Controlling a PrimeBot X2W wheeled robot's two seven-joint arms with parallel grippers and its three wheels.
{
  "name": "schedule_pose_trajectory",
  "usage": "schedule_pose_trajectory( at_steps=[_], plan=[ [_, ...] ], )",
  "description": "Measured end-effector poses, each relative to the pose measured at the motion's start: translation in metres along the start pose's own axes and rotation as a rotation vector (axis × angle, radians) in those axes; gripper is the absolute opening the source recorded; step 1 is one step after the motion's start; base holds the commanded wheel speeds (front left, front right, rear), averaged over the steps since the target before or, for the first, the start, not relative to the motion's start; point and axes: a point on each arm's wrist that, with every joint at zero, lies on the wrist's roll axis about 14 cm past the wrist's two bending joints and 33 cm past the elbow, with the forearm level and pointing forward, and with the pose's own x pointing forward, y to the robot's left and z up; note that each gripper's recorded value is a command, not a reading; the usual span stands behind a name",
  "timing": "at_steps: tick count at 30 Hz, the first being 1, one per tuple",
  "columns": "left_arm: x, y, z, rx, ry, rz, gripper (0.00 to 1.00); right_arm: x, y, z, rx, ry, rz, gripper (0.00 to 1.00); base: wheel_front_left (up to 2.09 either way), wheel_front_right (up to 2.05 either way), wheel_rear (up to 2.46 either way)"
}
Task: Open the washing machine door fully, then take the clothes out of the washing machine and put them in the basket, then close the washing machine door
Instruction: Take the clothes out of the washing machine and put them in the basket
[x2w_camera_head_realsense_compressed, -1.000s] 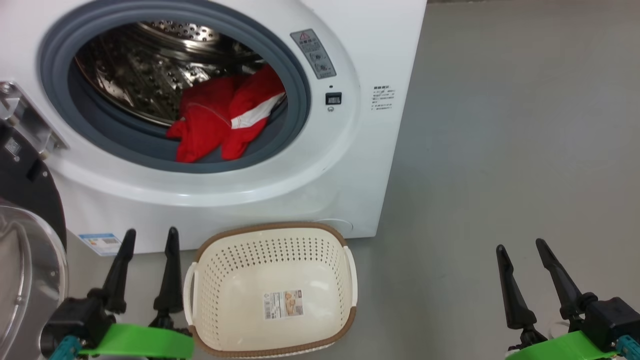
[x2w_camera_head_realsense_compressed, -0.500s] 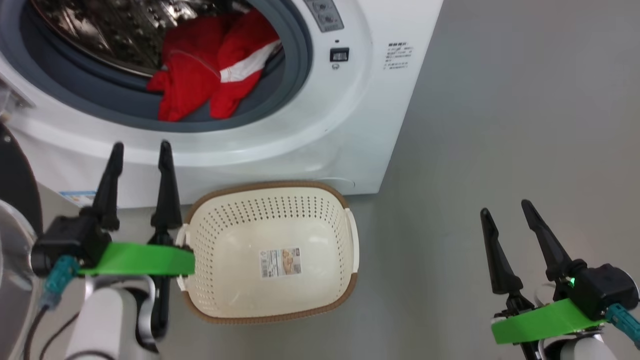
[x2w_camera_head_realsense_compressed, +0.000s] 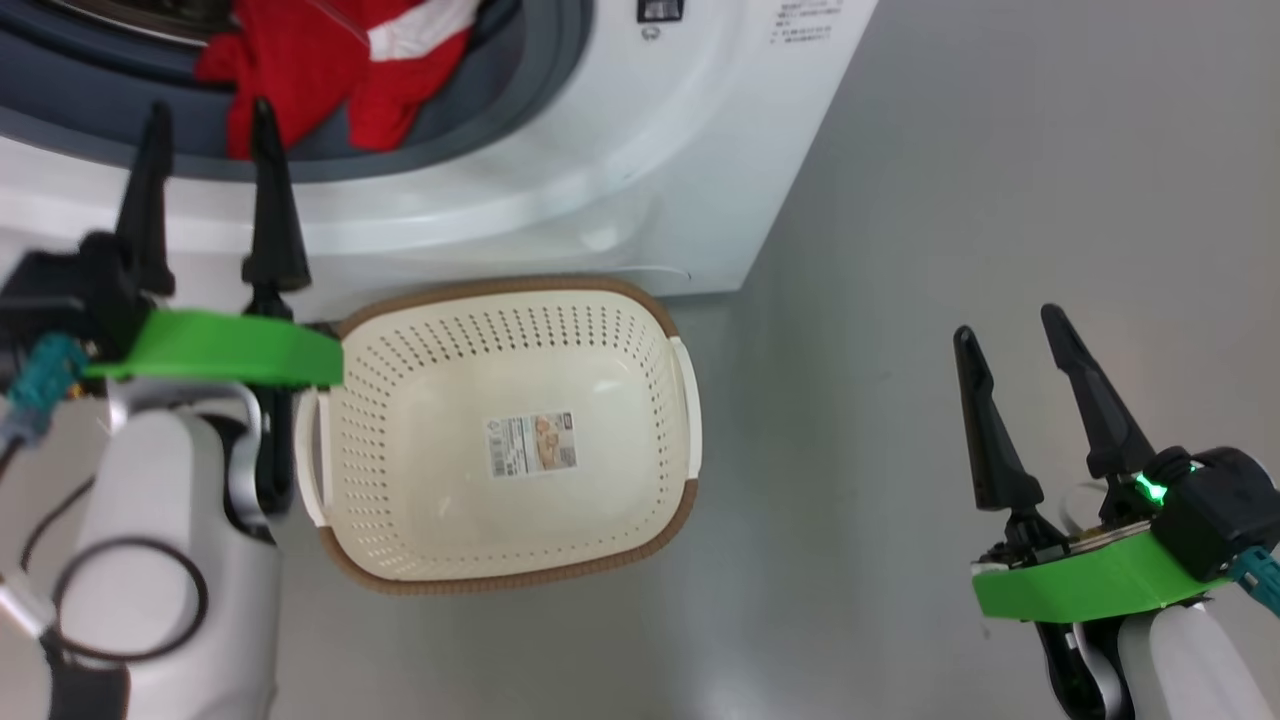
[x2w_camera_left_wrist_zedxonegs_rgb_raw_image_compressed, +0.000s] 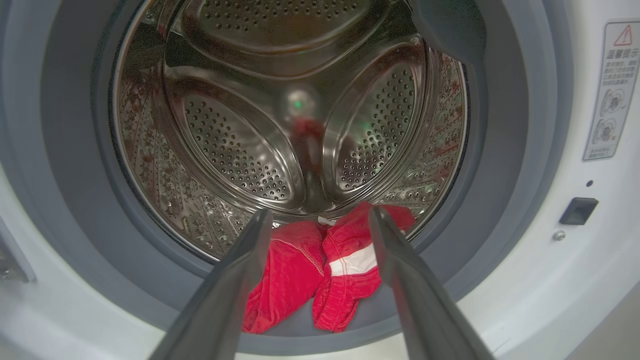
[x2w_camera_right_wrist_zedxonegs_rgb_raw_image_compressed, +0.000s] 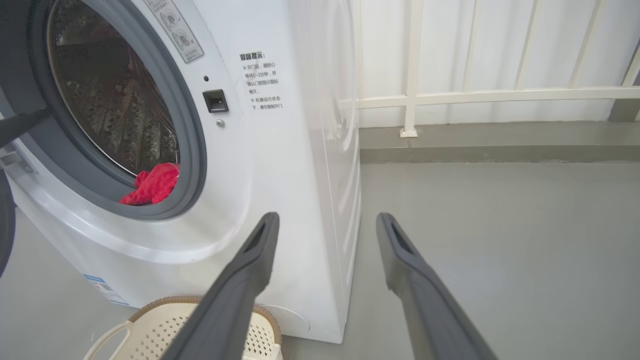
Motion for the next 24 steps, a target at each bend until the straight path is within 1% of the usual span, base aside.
schedule_pose_trajectory(
  at_steps=[8, 12, 19, 24],
  plan=[
    [0.037, -0.002, -0.019, 0.020, 0.038, -0.003, 1.00, 0.009, -0.004, -0.005, -0.005, 0.000, -0.004, 1.00, 0.00, 0.00, 0.00],
    [0.054, -0.007, -0.028, 0.012, 0.068, -0.010, 1.00, 0.012, -0.005, -0.007, -0.006, 0.002, -0.003, 1.00, 0.00, 0.00, 0.00],
    [0.076, -0.009, -0.055, 0.017, 0.201, 0.008, 1.00, 0.012, -0.011, -0.016, -0.004, 0.026, -0.019, 1.00, 0.00, 0.00, 0.00],
    [0.091, -0.007, -0.067, 0.010, 0.285, 0.029, 1.00, 0.008, -0.028, -0.020, 0.028, 0.036, -0.076, 1.00, 0.00, 0.00, 0.00]
  ],
)
